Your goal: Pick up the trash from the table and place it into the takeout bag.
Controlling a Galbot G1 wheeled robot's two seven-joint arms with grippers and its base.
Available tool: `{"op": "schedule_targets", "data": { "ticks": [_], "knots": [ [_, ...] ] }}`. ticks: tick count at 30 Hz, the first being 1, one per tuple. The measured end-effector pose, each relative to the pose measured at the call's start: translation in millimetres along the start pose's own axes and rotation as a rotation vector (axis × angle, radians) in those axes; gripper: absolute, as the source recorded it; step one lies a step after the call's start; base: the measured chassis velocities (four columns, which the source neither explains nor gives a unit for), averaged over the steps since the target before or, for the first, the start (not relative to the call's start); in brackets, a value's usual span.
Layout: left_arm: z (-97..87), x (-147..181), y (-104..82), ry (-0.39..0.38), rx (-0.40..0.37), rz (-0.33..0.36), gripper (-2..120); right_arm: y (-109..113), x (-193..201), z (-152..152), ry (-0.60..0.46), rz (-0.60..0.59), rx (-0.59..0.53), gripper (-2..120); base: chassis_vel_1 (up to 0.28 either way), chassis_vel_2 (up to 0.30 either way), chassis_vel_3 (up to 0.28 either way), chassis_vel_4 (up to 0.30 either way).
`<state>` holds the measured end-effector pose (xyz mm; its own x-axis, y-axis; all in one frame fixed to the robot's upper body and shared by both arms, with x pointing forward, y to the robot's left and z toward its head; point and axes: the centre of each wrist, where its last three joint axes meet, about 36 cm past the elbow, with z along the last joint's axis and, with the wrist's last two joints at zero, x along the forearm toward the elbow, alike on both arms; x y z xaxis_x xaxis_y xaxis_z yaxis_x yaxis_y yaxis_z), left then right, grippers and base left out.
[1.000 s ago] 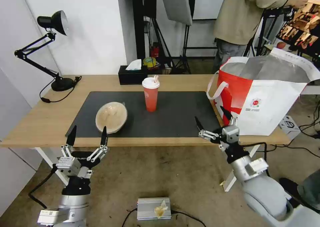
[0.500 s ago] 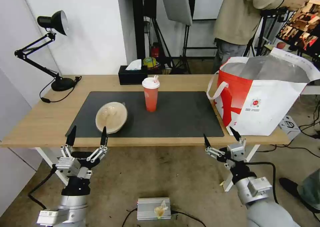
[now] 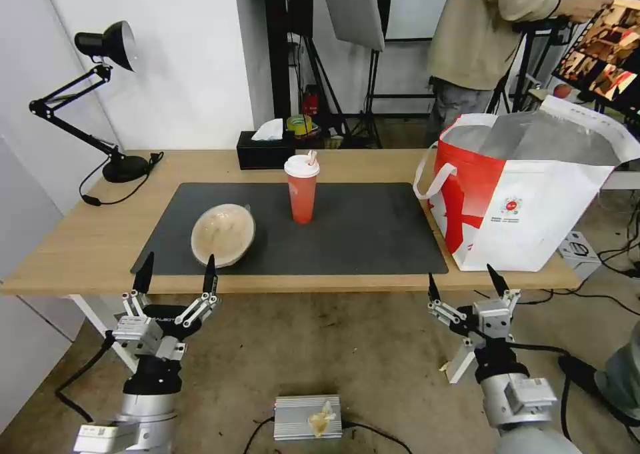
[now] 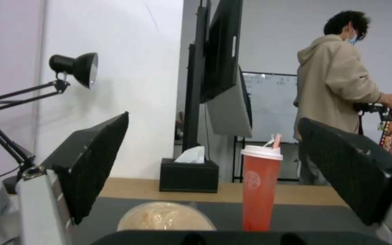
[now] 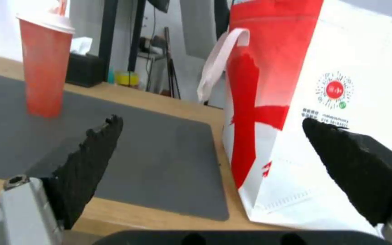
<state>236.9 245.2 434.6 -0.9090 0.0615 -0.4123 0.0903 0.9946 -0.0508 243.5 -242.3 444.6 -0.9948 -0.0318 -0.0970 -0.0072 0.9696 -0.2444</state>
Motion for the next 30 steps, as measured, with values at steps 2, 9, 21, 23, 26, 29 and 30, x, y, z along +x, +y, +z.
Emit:
{"op": "schedule_targets", "data": {
  "ticks": [2, 9, 21, 23, 26, 29, 30],
  "knots": [
    [0.0, 1.0, 0.0, 0.001, -0.001, 0.006, 100, -1.7, -0.8, -0.7, -0.007, 0.0, 0.005, 100, 0.0, 0.0, 0.0, 0.0],
    [-1.1, 1.5, -0.1, -0.001, -0.001, 0.014, 100, -5.8, -3.1, -2.0, -0.02, 0.002, 0.016, 100, 0.0, 0.0, 0.0, 0.0],
    [-2.4, 1.7, 0.1, -0.005, -0.002, 0.011, 100, -7.1, -4.1, -2.2, -0.025, 0.006, 0.013, 100, 0.0, 0.0, 0.0, 0.0],
    [-2.6, 2.0, 0.1, -0.006, -0.002, 0.01, 100, -7.6, -5.1, -2.6, -0.028, -0.004, 0.014, 100, 0.0, 0.0, 0.0, 0.0],
    [-2.6, 2.4, 0.0, -0.006, -0.002, 0.01, 100, -8.6, -6.9, -3.3, -0.035, -0.016, 0.018, 100, 0.0, 0.0, 0.0, 0.0],
    [0.8, 3.9, -2.2, -0.006, 0.004, 0.016, 100, -11.1, -9.0, -5.3, -0.039, -0.04, 0.019, 100, 0.0, 0.0, 0.0, 0.0],
    [0.8, 3.9, -2.2, -0.006, 0.004, 0.016, 100, -11.1, -9.0, -5.3, -0.039, -0.04, 0.019, 100, 0.0, 0.0, 0.0, 0.0]
  ]
}}
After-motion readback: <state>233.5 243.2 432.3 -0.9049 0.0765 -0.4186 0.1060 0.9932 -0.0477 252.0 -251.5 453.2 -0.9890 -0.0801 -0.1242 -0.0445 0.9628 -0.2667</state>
